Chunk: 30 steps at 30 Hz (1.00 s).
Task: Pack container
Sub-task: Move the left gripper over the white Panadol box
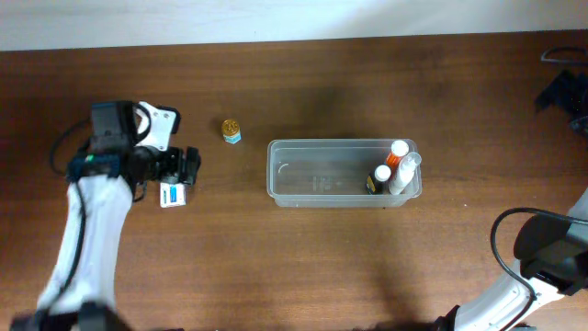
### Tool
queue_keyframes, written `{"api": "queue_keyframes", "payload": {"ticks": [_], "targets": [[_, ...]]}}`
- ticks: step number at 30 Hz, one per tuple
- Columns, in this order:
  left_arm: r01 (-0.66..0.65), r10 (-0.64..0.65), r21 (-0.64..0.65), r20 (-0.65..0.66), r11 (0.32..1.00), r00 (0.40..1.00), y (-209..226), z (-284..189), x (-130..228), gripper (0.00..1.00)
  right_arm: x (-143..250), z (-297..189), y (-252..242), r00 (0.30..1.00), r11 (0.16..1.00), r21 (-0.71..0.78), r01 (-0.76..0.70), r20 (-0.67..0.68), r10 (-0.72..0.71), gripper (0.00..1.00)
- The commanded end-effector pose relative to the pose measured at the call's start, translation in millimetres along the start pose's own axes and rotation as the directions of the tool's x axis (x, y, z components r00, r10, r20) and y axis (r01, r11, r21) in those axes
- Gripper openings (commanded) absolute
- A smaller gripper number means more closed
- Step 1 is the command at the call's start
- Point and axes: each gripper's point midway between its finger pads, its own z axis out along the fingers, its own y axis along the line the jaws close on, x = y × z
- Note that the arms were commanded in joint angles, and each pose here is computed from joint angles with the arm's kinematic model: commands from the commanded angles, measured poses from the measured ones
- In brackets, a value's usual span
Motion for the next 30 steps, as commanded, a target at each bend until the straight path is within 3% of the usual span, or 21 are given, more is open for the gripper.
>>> {"api": "queue_keyframes", "payload": {"ticks": [1,5,11,30], "targets": [[0.037,-0.038,-0.009,-0.08,0.999,0.996,10.0,27.1,10.2,0.99,2.6,-3.1,-0.3,1.0,1.0,-0.003,-0.012,0.0,0.012,0.98],[0.145,-0.153,-0.062,-0.148,0.987,0.977,24.1,50.2,25.3,0.99,2.6,-3.1,-0.3,1.0,1.0,-0.003,-0.011,0.0,0.011,0.99],[0.294,-0.315,-0.148,-0.151,0.944,0.937,50.3,56.8,36.1,0.99,2.7,-3.1,-0.3,1.0,1.0,-0.003,-0.011,0.0,0.011,0.99],[0.314,-0.335,-0.127,-0.218,0.941,0.917,49.3,78.3,53.4,1.0,2.6,-3.1,-0.3,1.0,1.0,-0.003,-0.011,0.0,0.011,0.98]]}}
